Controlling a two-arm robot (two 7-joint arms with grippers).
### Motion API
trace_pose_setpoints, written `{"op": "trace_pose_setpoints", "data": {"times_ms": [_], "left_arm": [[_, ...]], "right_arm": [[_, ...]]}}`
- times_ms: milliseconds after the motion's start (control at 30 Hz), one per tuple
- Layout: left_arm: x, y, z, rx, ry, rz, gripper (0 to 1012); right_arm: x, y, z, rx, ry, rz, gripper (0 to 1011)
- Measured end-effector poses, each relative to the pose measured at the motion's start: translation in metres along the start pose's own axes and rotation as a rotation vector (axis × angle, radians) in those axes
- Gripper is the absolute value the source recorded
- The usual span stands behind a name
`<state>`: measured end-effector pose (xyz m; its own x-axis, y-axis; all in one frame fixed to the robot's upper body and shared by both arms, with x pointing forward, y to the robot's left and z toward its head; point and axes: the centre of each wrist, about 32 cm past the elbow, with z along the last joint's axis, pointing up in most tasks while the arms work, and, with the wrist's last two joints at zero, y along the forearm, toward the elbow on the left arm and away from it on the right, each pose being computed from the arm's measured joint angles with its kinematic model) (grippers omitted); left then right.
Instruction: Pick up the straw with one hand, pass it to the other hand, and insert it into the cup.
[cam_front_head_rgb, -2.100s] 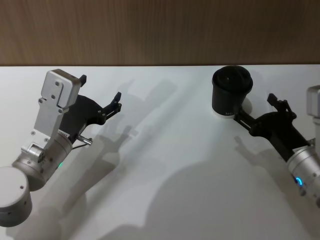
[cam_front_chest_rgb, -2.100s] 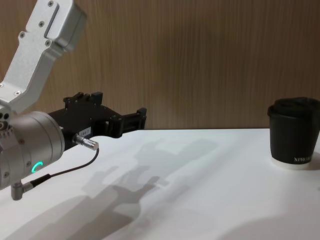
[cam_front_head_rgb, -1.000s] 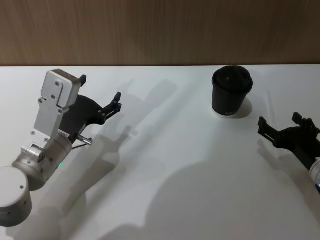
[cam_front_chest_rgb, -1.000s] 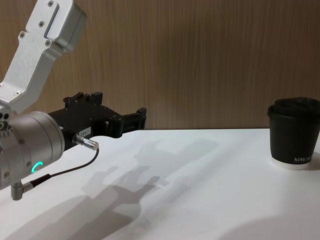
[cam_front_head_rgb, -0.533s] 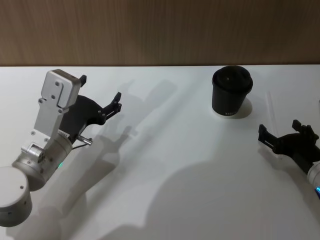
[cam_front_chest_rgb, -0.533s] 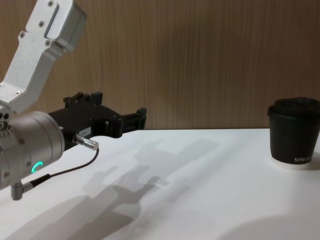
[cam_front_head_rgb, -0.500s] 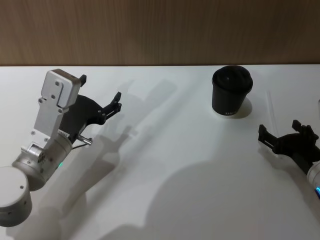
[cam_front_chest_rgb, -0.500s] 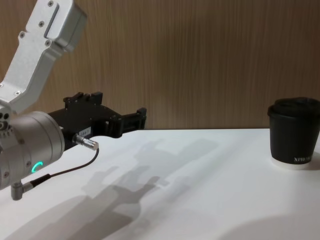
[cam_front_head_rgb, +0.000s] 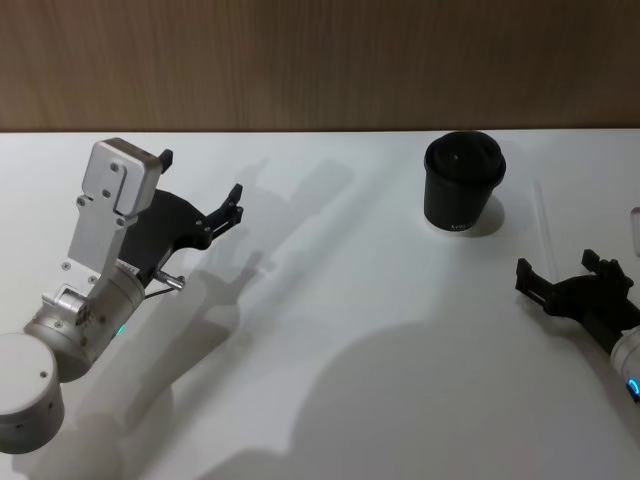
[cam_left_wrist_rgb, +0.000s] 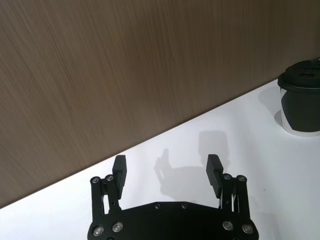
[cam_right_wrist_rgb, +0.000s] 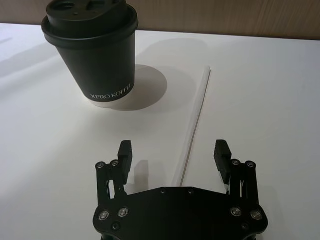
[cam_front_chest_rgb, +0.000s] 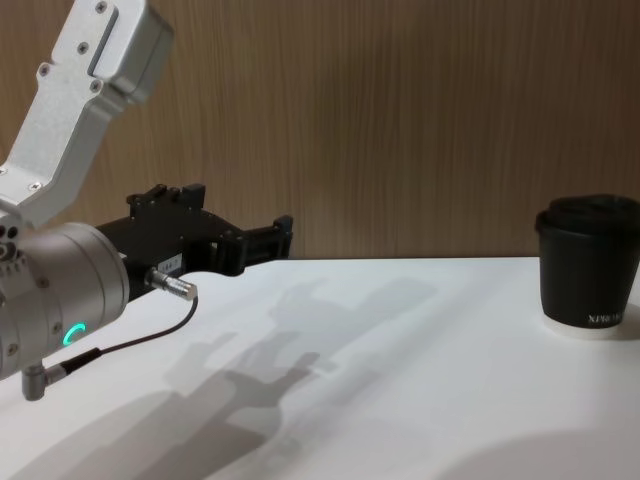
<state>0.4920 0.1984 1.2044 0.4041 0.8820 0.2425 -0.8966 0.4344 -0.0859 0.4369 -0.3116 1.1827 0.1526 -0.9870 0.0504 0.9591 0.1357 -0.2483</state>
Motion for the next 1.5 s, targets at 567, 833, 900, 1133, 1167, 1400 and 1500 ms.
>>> {"op": "trace_pose_setpoints", "data": {"times_ms": [567,833,900,1133,1167,1400,1500], "left_arm": [[0.0,0.0,0.0,0.0,0.0,0.0,1003],[0.0,0.0,0.0,0.0,0.0,0.0,1003],[0.0,0.0,0.0,0.0,0.0,0.0,1003],[0.0,0.0,0.0,0.0,0.0,0.0,1003],[0.0,0.0,0.0,0.0,0.0,0.0,1003],[0.0,0.0,0.0,0.0,0.0,0.0,1003],[0.0,0.0,0.0,0.0,0.0,0.0,1003]], "right_arm": [[0.008,0.006,-0.006,-0.012,-0.003,0.001,1000],[0.01,0.008,-0.007,-0.018,-0.008,0.007,1000],[0.01,0.008,-0.007,-0.019,-0.008,0.008,1000],[0.011,0.01,-0.009,-0.028,-0.004,0.015,1000],[0.011,0.011,-0.009,-0.029,-0.003,0.017,1000],[0.01,0.012,-0.01,-0.034,0.001,0.021,1000],[0.011,0.012,-0.01,-0.036,0.002,0.022,1000]]}}
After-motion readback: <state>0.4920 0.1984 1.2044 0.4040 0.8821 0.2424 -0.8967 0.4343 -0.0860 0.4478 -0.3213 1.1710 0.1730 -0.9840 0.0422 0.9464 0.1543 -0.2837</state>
